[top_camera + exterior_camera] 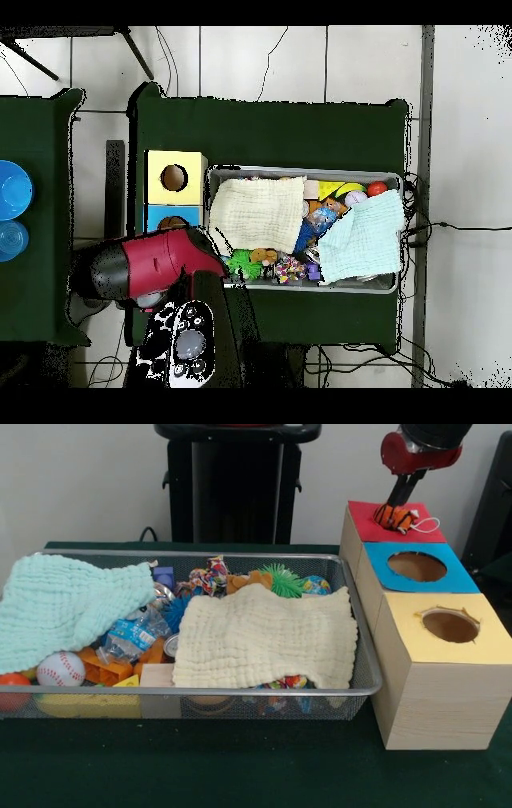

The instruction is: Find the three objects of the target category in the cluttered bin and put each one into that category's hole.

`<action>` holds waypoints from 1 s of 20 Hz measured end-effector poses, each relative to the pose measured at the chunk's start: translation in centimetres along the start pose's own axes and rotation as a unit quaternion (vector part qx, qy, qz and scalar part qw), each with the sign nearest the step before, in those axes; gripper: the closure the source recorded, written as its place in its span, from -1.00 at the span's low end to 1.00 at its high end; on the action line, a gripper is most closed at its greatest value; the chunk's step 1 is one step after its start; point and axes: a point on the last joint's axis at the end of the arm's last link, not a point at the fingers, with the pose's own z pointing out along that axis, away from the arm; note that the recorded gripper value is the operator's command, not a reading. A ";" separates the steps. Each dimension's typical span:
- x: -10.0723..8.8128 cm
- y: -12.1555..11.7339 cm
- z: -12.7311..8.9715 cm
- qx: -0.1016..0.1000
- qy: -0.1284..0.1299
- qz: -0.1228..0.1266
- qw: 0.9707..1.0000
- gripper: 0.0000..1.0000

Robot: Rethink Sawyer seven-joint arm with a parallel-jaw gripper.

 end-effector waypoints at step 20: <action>-1.1 1.3 3.5 -0.037 0.001 0.023 0.999 1.00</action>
